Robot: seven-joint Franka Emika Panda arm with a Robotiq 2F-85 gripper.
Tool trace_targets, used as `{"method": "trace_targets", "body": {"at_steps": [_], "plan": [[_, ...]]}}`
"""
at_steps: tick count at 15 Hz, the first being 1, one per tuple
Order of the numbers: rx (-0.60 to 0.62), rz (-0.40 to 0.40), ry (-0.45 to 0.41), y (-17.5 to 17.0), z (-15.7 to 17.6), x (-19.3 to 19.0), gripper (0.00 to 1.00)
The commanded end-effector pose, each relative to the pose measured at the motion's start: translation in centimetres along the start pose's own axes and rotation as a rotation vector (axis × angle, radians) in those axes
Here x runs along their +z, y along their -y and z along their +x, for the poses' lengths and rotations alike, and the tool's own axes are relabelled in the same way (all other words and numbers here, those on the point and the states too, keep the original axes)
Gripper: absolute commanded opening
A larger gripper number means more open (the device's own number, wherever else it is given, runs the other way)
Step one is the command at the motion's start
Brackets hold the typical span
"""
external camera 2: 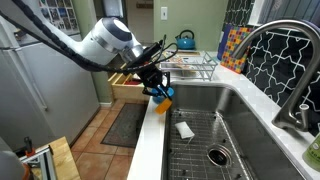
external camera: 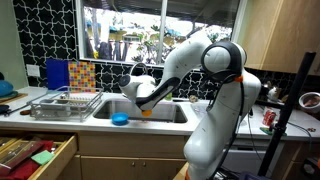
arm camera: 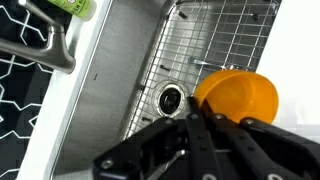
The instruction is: Turn the orange bowl upside down on the kitchen counter
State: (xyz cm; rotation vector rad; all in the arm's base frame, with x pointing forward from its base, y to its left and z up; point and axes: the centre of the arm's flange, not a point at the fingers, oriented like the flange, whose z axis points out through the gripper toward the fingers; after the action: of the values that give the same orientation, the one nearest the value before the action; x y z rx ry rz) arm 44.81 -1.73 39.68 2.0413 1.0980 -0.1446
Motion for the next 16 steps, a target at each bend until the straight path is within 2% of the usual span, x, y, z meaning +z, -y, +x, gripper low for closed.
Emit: {"method": "trace_targets", "body": {"at_steps": [1,2,9,14,16], "plan": [[0.001,0.001,0.0,0.0,0.0,0.0,0.04],[0.001,0.001,0.0,0.0,0.0,0.0,0.02],[-0.189,-0.285,0.016,6.9,2.8,-1.6,0.02],[-0.213,-0.479,0.031,10.6,3.4,-1.5,0.02],[-0.202,-0.531,0.04,11.5,3.4,-1.3,0.02]]}}
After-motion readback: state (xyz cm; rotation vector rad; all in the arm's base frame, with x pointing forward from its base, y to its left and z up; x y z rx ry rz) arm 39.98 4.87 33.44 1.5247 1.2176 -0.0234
